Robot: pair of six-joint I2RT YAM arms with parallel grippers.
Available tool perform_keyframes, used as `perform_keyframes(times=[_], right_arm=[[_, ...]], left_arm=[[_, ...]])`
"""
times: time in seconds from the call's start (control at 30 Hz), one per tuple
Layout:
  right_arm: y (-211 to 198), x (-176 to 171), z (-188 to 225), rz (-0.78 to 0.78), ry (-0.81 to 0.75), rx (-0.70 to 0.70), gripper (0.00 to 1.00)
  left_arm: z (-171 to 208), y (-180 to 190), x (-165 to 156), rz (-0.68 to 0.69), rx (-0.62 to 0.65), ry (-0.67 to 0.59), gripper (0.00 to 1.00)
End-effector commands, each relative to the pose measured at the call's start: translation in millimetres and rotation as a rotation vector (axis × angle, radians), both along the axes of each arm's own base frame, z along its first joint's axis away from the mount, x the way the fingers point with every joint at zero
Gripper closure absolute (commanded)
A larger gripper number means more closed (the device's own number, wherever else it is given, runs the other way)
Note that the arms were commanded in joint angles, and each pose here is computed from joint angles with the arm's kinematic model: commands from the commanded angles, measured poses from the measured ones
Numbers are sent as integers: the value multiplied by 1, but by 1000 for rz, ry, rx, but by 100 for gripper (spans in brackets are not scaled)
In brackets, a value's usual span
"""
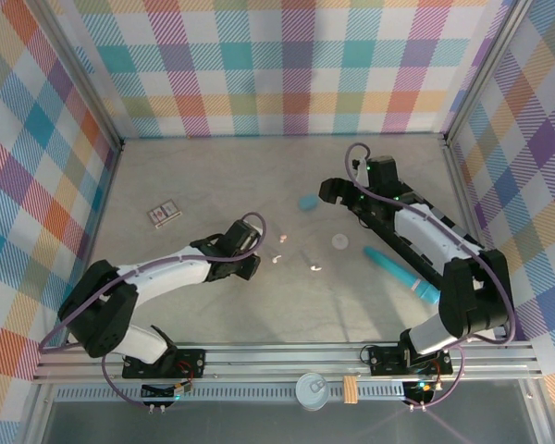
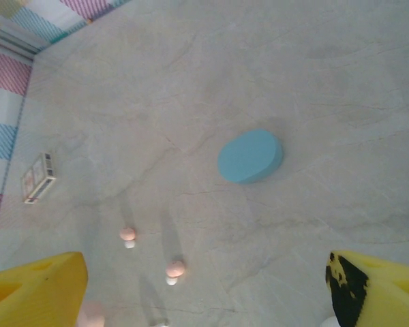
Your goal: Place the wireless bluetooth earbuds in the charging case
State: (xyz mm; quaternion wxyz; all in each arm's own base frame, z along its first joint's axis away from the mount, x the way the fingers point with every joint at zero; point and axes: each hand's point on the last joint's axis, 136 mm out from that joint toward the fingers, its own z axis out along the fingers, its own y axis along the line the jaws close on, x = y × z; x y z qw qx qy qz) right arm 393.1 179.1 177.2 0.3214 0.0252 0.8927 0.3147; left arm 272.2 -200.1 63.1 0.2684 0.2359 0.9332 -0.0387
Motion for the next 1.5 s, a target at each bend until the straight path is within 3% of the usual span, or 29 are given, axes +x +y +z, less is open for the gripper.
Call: perform_keyframes(times=[0.0, 0.23, 0.37, 0.67, 1.13, 1.33, 1.47], right_arm=[[3, -17, 21, 26, 3, 79, 11], [22, -54, 45, 155, 67, 210, 13], [33, -74, 54, 225, 108, 308, 13], [60, -105, 55, 358, 236, 432, 24], [92, -114, 49, 467, 308, 473, 46], [93, -113, 47, 457, 325, 481, 69], [96, -114, 60, 475, 320, 524, 73]], left_arm=[[52, -29, 20, -118, -77, -163, 60], [105, -70, 41, -318, -171, -376, 62], [130, -93, 37, -471, -232, -473, 62], [163, -121, 7, -702, -375, -507, 62], [180, -127, -2, -761, -417, -535, 62], [183, -127, -3, -765, -428, -543, 61], [188, -126, 1, -738, -440, -573, 60]])
